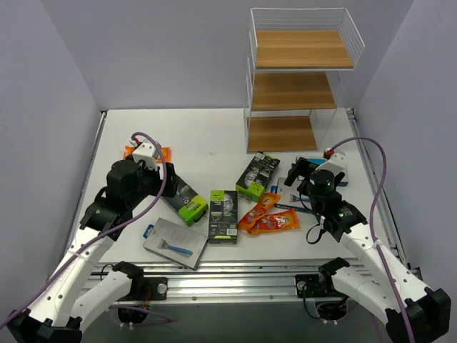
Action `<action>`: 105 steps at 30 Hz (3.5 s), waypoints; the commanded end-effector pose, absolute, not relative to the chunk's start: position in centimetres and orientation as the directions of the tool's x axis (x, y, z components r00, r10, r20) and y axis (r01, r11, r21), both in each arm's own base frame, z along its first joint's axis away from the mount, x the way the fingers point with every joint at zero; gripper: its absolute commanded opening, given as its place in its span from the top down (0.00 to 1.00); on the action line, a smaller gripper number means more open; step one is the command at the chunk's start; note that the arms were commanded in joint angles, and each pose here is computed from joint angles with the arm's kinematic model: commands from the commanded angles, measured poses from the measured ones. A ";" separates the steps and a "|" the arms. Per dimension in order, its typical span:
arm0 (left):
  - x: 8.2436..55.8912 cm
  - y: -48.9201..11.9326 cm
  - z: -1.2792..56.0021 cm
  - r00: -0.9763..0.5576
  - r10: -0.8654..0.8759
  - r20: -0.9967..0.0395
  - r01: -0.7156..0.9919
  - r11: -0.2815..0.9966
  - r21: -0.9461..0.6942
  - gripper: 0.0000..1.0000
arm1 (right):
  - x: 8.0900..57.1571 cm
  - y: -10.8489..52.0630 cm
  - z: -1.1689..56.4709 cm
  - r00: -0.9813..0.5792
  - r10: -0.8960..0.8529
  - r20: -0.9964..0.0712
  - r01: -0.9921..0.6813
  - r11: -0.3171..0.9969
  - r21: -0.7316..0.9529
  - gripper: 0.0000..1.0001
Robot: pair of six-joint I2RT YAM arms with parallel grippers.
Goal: Place and organize the shaving razors onto the shelf
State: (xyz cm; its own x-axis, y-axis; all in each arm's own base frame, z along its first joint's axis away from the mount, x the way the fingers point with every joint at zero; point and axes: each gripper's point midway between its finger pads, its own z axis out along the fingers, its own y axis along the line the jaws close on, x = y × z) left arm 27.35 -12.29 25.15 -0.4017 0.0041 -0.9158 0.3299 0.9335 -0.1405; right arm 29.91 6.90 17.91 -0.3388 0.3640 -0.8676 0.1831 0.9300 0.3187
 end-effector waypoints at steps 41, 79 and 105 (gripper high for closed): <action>28.4 -8.9 27.9 -0.328 -0.069 -0.942 0.205 0.968 -0.143 0.06 | 25.3 22.8 13.4 -0.655 0.472 -0.591 -0.094 0.725 0.683 0.26; 26.6 -10.6 29.8 -0.291 -0.104 -0.951 0.305 0.932 -0.196 0.06 | 27.7 21.7 4.1 -0.431 0.791 -0.434 0.367 0.593 0.717 0.60; 25.9 -12.0 29.8 -0.297 -0.079 -0.952 0.360 0.914 -0.188 0.06 | 30.9 20.3 2.5 -0.291 0.834 -0.470 0.409 0.552 0.727 0.72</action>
